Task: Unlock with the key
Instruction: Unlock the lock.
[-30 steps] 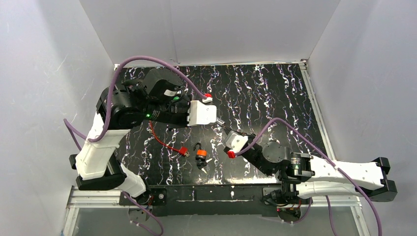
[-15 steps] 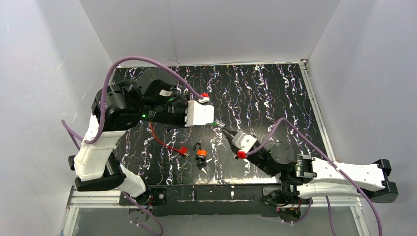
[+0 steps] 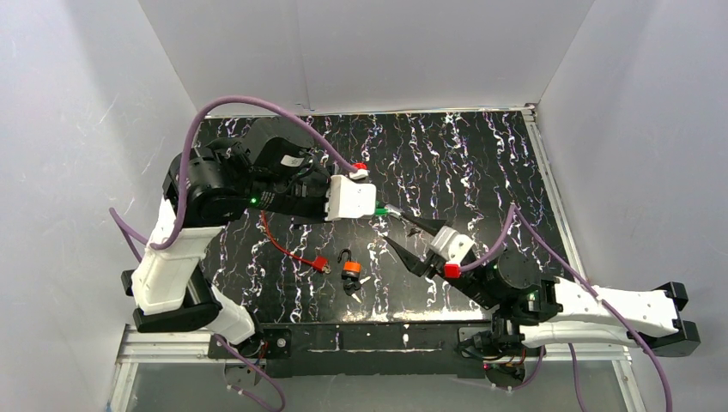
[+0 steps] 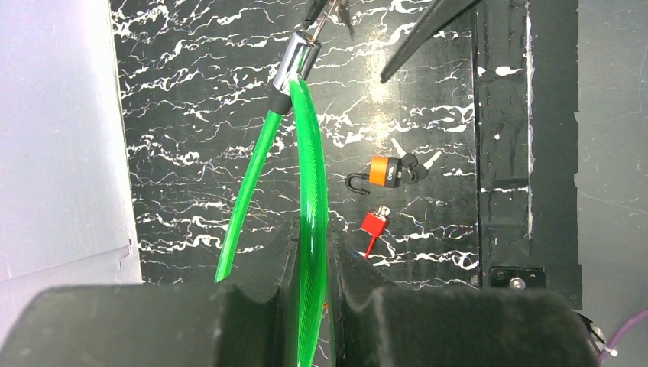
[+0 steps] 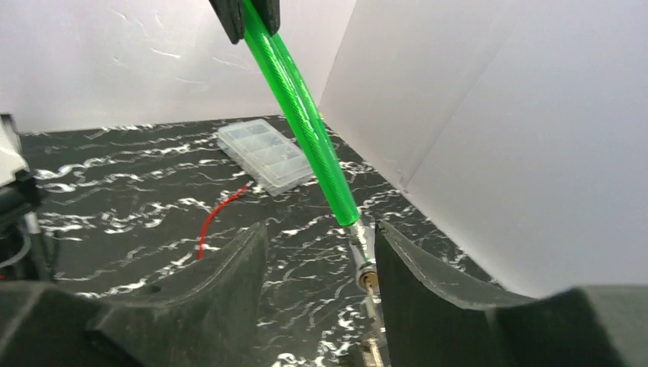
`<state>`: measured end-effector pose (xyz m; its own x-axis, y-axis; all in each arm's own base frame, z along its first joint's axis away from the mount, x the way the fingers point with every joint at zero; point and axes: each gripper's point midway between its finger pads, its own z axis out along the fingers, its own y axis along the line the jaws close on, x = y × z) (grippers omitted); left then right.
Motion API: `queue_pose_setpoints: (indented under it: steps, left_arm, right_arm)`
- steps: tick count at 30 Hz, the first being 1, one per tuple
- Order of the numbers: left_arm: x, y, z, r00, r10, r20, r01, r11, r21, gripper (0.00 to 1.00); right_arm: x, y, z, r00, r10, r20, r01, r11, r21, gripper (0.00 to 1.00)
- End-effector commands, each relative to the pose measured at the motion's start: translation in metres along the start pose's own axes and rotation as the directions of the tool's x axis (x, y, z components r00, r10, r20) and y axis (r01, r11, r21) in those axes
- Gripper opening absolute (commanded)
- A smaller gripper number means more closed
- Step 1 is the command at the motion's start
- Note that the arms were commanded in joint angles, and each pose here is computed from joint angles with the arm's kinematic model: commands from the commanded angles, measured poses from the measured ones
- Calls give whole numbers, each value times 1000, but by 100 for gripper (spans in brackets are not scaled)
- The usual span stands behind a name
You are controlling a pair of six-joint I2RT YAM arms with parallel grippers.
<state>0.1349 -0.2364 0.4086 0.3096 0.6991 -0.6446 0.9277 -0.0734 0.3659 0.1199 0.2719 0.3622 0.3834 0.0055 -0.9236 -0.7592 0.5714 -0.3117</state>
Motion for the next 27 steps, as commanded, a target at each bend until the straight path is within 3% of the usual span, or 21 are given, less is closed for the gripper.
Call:
queue_pose_setpoints:
  steps: [1, 11, 17, 27]
  left_arm:
    - [17, -18, -13, 998, 1, -62, 2, 999, 54, 0]
    - [23, -17, -13, 996, 4, -87, -1, 999, 42, 0]
    - [23, -16, -14, 996, 19, -83, -16, 999, 39, 0]
    - [6, -24, -16, 999, 47, 26, -49, 996, 68, 0]
  right_arm:
    - [-36, -13, 1, 994, 55, 98, -57, 998, 23, 72]
    - [-97, -47, -26, 983, 55, 174, -55, 998, -2, 80]
    - [-97, -48, -33, 990, 25, 137, -20, 999, -36, 81]
    - [-62, 1, 20, 974, -226, -31, 215, 955, -203, 75]
